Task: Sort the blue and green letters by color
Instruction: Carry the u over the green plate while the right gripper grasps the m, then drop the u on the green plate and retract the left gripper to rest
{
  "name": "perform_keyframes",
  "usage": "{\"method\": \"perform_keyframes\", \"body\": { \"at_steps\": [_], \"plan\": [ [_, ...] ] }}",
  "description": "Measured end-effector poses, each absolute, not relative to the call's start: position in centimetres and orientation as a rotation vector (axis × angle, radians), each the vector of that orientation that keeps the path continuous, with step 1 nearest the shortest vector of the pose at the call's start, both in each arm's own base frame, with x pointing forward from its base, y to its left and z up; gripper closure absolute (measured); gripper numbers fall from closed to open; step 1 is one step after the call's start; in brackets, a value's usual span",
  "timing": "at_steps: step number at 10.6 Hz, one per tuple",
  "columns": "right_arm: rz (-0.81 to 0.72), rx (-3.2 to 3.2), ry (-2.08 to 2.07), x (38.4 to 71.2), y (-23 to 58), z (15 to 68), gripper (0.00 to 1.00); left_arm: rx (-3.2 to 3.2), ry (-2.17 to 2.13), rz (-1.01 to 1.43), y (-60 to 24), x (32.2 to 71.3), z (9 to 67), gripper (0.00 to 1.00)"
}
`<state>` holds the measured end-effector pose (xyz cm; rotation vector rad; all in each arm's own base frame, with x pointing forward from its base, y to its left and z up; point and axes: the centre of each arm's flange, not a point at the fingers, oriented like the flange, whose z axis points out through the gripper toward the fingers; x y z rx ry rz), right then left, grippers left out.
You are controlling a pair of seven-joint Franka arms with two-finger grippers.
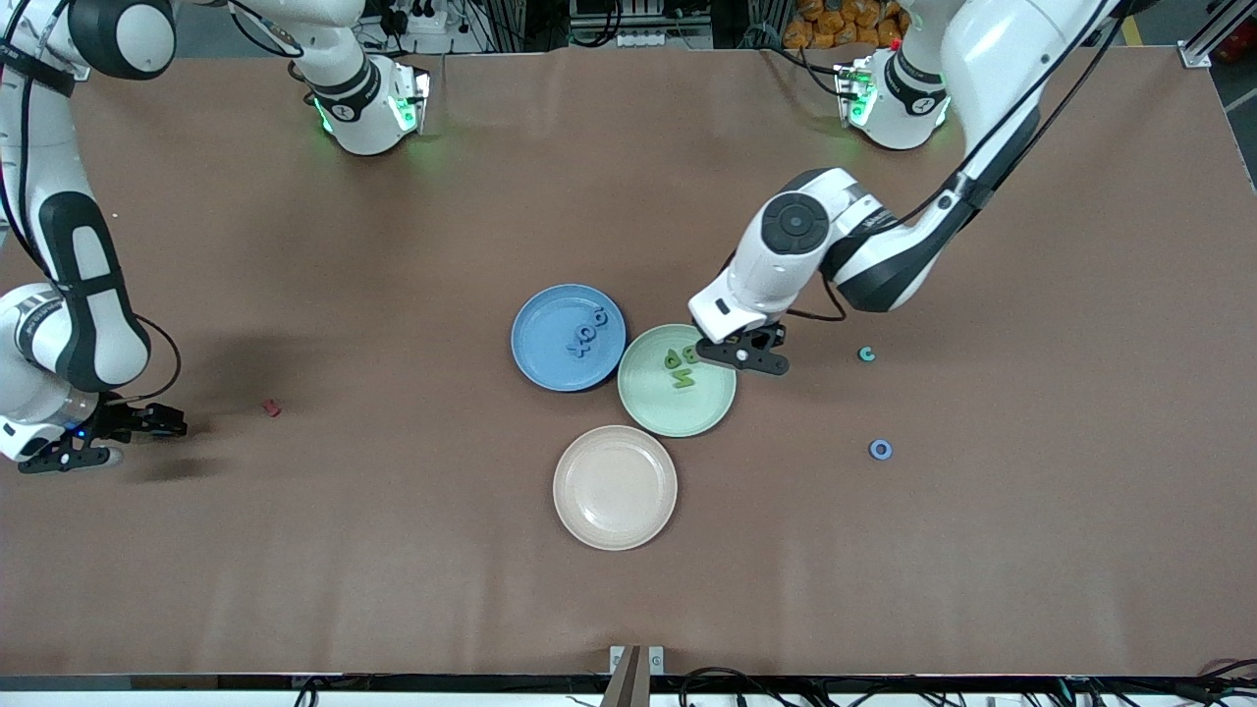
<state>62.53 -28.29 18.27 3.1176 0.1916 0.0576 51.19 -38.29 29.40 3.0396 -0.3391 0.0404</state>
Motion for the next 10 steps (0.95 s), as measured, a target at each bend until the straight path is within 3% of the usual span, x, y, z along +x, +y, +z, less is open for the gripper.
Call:
{"method": "perform_keyframes", "body": {
  "at_steps": [4,7,9,10],
  "plan": [
    [0.086,3.104,0.167,61.5,-29.0,17.2,0.00,3.031,-0.249,0.073,-40.5,51.1,30.5,0.70],
    [0.091,3.109,0.172,61.6,-28.5,17.0,0.06,3.012,-0.215,0.118,-40.8,52.3,32.1,0.33],
    [0.117,3.136,0.130,62.1,-27.0,17.2,0.31,2.982,-0.182,0.186,-40.9,54.0,34.6,0.04],
    [0.139,3.135,0.117,62.3,-26.6,17.4,0.47,2.983,-0.167,0.202,-40.6,54.7,35.6,0.00]
  ]
}}
